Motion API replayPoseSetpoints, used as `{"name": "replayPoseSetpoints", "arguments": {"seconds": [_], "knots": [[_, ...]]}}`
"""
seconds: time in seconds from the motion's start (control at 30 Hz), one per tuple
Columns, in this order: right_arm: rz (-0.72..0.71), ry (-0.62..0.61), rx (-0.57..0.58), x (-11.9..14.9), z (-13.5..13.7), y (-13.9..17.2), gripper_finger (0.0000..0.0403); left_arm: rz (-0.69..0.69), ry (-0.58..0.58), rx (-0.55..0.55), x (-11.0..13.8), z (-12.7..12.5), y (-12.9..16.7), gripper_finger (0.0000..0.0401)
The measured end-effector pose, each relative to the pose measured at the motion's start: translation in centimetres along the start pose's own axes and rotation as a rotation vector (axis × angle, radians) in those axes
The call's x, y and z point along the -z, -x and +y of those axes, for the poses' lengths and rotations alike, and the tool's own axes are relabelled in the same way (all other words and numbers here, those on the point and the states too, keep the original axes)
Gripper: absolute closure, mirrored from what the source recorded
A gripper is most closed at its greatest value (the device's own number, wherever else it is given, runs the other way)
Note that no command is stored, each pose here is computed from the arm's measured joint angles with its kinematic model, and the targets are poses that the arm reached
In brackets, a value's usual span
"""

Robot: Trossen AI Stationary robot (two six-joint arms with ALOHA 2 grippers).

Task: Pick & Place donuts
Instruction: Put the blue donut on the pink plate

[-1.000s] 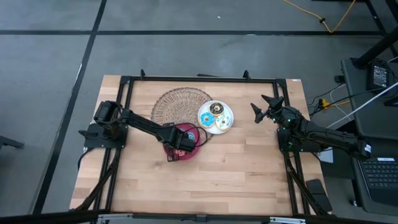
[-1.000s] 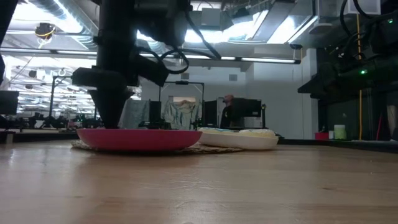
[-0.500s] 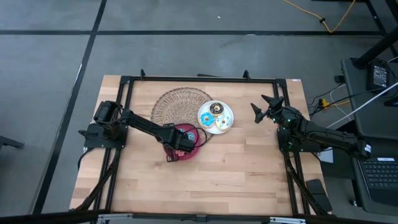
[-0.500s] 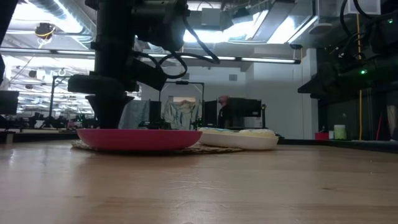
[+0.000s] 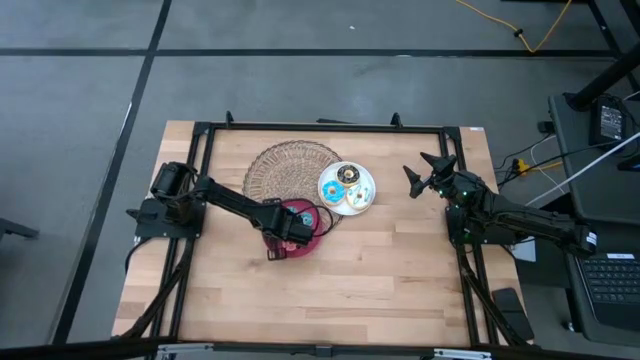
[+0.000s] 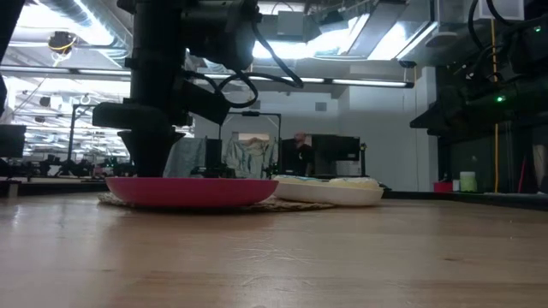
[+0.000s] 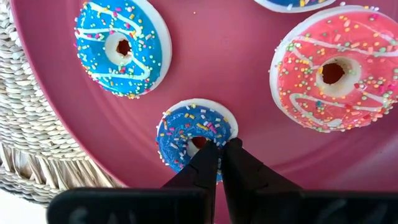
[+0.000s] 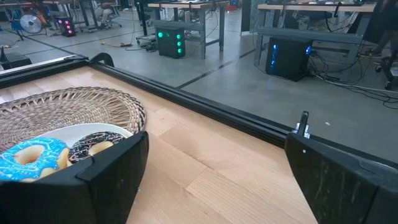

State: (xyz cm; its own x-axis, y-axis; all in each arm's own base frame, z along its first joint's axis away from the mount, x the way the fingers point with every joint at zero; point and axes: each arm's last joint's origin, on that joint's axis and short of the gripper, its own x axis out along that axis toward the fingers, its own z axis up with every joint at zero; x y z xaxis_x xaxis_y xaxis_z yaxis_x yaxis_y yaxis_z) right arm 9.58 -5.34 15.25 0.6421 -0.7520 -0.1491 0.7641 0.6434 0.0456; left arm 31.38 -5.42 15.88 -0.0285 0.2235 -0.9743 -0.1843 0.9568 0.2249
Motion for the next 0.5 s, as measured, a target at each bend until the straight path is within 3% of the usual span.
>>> {"name": "replayPoseSetpoints", "arguments": {"seconds": [0.5], "knots": [[0.0,0.0,0.0,0.01,0.0,0.0,0.0027,0.016,0.01,0.027,0.08,-0.07,-0.01,0.039]]}}
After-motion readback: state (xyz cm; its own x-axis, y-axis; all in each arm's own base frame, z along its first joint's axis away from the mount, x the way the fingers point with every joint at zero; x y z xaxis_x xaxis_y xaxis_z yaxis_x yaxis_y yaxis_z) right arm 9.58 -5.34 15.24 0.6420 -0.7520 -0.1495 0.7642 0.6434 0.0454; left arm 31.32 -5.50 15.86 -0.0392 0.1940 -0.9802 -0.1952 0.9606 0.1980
